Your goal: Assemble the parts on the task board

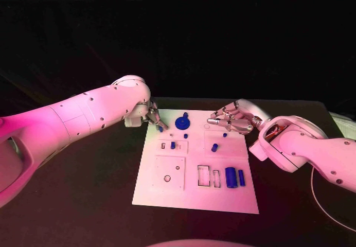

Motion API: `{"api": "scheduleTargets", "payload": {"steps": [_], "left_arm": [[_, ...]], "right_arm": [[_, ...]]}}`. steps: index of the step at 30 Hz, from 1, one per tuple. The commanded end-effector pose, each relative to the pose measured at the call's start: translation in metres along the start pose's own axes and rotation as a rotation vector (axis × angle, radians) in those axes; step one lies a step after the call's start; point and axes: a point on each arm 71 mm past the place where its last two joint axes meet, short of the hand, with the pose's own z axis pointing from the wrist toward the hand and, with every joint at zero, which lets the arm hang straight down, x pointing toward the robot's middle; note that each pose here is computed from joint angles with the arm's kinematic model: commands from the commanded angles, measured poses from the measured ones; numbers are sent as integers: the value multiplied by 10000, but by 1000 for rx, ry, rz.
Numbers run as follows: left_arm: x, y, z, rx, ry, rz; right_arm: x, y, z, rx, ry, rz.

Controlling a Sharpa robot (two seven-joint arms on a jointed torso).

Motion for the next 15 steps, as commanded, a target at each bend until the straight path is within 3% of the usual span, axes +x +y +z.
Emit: {"api": "scheduleTargets", "payload": {"steps": [1,15], "left_arm": [[16,-22,0,16,19,4],[1,-29,1,44,4,-26]], "right_arm": [[14,2,1,-2,12,-4],[10,-8,3,0,12,-4]]}}
